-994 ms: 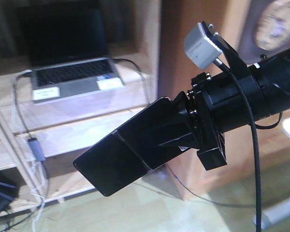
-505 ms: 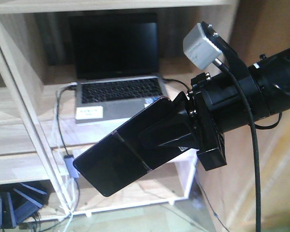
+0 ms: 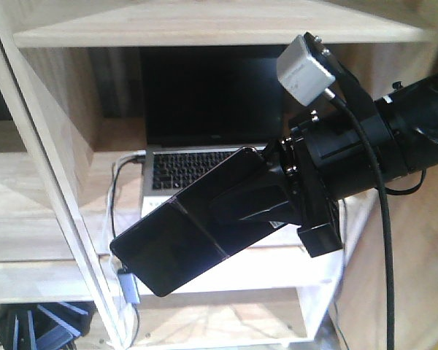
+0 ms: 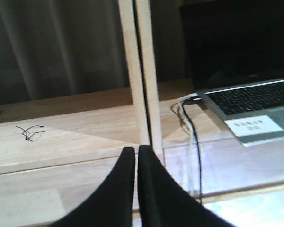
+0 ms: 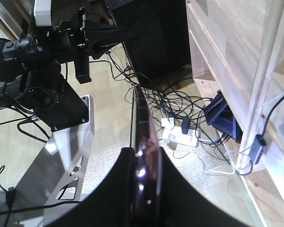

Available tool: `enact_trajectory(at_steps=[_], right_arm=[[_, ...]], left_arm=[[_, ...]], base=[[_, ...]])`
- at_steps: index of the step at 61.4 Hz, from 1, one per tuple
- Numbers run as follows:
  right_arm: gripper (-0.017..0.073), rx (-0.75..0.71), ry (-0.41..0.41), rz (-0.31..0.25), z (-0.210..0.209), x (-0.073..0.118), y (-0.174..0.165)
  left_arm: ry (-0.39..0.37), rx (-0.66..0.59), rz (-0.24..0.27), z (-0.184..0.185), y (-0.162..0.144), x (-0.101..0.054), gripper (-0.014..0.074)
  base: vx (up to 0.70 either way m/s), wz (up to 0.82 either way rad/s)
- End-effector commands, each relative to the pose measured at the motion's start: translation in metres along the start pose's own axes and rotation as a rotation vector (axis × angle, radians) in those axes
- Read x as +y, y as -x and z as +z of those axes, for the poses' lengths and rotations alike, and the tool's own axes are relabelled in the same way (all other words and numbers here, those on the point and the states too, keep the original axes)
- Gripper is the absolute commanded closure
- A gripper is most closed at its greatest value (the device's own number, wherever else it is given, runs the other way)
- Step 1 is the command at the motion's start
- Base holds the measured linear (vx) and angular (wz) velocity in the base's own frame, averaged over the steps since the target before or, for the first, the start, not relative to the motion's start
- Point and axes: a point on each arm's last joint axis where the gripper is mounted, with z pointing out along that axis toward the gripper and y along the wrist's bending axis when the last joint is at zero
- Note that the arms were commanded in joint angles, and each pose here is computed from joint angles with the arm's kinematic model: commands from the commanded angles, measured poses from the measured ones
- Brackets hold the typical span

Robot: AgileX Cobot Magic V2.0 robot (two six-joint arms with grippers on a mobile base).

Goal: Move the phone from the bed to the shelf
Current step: 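Bring the held phone up to the shelf above the laptop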

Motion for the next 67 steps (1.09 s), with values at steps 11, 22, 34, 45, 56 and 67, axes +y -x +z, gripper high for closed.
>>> enact_trajectory(at_steps=[11, 22, 34, 45, 56, 67], right_arm=[[0.0562, -0.067, 0.059, -0.023, -0.0112, 0.0176, 0.0116], [0.0562, -0.067, 0.059, -0.023, -0.0112, 0.0176, 0.0116], [0.0562, -0.067, 0.059, -0.023, -0.0112, 0.0176, 0.0116], [0.0562, -0.067, 0.059, -0.023, -0.0112, 0.0176, 0.0116], [0.0562, -0.067, 0.059, -0.023, -0.0112, 0.0176, 0.0116], [0.0562, -0.067, 0.059, -0.023, -0.0112, 0.0176, 0.0116]], left_arm=[[0.014, -0.1, -0.015, -0.0025, 0.0143, 0.0019, 0.0592], [0.014, -0.1, -0.015, -0.0025, 0.0143, 0.0019, 0.0592], [0.014, -0.1, -0.015, -0.0025, 0.0143, 0.0019, 0.0592], [0.014, -0.1, -0.015, -0.0025, 0.0143, 0.0019, 0.0592], [0.014, -0.1, -0.015, -0.0025, 0.0143, 0.0019, 0.0592], [0.014, -0.1, -0.015, -0.0025, 0.0143, 0.0019, 0.0592]], base=[[0.2, 0.14], [0.18, 0.1], [0.15, 0.06], [0.13, 0.06], [0.11, 0.06], [0.08, 0.04]])
